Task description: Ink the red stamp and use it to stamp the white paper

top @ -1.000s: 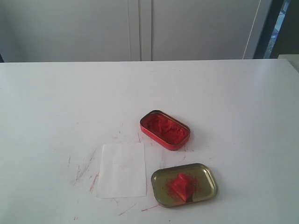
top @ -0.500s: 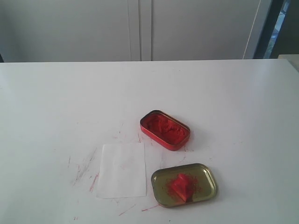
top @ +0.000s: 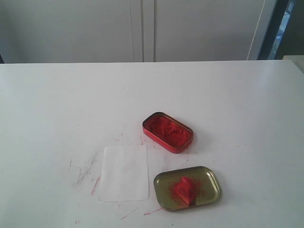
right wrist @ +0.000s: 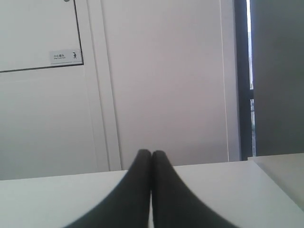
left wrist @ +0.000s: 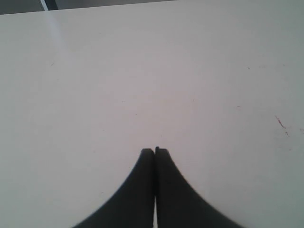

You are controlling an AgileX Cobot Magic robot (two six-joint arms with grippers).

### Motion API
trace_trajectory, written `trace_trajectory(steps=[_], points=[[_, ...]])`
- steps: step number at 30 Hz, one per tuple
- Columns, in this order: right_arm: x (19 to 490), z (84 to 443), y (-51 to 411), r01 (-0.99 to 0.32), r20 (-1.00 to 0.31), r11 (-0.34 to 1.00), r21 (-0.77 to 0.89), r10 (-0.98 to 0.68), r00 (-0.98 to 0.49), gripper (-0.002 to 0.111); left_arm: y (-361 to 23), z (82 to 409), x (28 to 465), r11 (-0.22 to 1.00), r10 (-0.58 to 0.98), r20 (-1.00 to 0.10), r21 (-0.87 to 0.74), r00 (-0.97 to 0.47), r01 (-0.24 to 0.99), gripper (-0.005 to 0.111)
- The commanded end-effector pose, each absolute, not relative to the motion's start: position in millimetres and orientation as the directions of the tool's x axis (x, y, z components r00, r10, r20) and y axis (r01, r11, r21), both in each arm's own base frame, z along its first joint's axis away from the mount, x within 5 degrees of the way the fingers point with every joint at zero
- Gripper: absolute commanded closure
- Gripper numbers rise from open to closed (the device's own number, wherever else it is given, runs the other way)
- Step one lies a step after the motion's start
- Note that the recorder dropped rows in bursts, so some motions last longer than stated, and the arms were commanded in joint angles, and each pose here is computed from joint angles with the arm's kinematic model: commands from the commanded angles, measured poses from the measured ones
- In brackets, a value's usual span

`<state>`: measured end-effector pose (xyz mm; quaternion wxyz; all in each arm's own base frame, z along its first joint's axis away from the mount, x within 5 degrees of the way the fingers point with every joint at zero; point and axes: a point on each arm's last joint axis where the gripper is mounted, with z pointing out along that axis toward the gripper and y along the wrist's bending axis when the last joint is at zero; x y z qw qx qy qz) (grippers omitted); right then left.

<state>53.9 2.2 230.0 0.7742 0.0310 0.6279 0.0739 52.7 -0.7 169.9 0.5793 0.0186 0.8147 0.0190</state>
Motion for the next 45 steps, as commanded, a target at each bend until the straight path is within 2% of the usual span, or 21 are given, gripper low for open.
trace_trajectory(steps=[1, 13, 25, 30, 35, 45], points=[[50, 244, 2, -0.072, -0.975, 0.989, 0.133, 0.143, 0.169, 0.108, -1, 169, 53, 0.999, 0.044, -0.945, 0.045, -0.325, 0.005, 0.107], [62, 288, 3, -0.052, -0.996, 0.996, 0.075, 0.078, 0.039, 0.108, -1, 169, 53, 0.999, 0.045, -0.945, 0.045, -0.325, 0.007, 0.107], [65, 289, 3, -0.047, -0.996, 0.995, 0.086, 0.085, -0.016, 0.108, -1, 169, 53, 0.999, 0.045, -0.945, 0.045, -0.325, 0.007, 0.107], [68, 306, 3, -0.04, -0.991, 0.996, 0.085, 0.081, -0.104, 0.108, -1, 169, 53, 0.999, 0.045, -0.945, 0.045, -0.325, 0.007, 0.107], [86, 315, 5, -0.024, -0.938, 0.994, 0.106, 0.092, -0.335, 0.108, -1, 169, 53, 0.999, 0.045, -0.945, 0.045, -0.325, 0.007, 0.107], [101, 309, 6, -0.017, -0.905, 0.995, 0.097, 0.081, -0.418, 0.108, -1, 169, 53, 0.999, 0.045, -0.945, 0.045, -0.325, 0.007, 0.107]])
